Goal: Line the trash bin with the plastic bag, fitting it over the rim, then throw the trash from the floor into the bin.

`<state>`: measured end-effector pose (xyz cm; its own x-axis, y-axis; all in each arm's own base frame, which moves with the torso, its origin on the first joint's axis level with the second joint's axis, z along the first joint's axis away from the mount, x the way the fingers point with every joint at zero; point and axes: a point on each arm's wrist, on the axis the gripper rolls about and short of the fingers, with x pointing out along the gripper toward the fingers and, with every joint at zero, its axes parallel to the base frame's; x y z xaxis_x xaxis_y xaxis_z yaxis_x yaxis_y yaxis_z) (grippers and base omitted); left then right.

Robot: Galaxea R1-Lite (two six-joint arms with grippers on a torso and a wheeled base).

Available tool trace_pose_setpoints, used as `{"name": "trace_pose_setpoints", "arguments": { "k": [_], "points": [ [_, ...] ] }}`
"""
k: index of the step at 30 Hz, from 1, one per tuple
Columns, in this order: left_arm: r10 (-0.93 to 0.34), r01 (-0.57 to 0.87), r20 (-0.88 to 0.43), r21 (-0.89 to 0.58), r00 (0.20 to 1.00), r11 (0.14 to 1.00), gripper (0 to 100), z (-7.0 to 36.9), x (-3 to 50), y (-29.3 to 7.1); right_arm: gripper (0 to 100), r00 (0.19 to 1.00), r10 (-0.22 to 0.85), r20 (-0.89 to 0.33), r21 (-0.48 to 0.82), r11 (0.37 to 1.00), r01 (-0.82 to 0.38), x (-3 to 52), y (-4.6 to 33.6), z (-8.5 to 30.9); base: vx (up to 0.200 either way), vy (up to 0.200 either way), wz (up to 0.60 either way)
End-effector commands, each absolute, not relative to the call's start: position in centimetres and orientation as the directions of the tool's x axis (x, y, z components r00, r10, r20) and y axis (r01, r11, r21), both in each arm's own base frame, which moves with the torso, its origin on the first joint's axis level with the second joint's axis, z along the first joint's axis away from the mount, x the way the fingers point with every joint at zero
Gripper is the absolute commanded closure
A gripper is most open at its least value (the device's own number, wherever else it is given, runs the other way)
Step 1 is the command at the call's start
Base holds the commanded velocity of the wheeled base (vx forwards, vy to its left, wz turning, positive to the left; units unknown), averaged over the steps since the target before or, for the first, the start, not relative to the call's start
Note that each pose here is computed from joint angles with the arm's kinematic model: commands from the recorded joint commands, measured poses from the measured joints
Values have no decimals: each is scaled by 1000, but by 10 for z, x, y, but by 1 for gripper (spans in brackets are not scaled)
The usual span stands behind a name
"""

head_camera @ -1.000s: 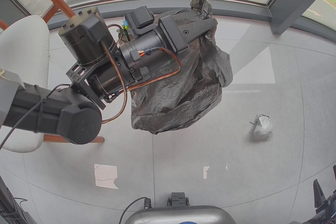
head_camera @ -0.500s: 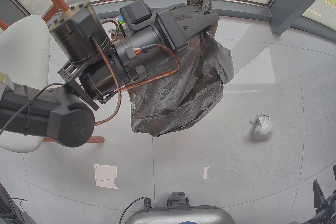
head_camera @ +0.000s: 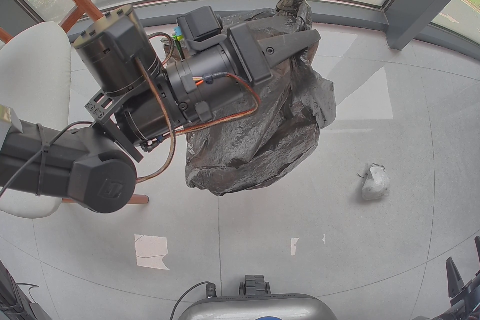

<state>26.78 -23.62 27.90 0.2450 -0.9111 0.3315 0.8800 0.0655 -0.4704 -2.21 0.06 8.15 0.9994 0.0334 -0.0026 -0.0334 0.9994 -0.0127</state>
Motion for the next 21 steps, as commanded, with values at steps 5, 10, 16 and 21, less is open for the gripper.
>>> {"name": "trace_pose_setpoints", "arguments": {
  "k": [5,10,16,21],
  "points": [
    [-912,878,327,-474,249,69,100,277,270,-237,0,994,37,103,-57,998,-31,-27,1,128,0,0,0],
    [-913,873,319,-482,253,74,100,272,274,-240,0,984,174,29,-32,984,-173,-3,2,170,0,0,0],
    [-909,871,319,-483,268,87,100,270,276,-240,0,946,325,-3,-3,946,-325,15,6,199,0,0,0],
    [-912,877,313,-472,264,91,100,267,277,-241,0,892,451,-13,120,887,-446,34,13,230,0,0,0]
  ]
}}
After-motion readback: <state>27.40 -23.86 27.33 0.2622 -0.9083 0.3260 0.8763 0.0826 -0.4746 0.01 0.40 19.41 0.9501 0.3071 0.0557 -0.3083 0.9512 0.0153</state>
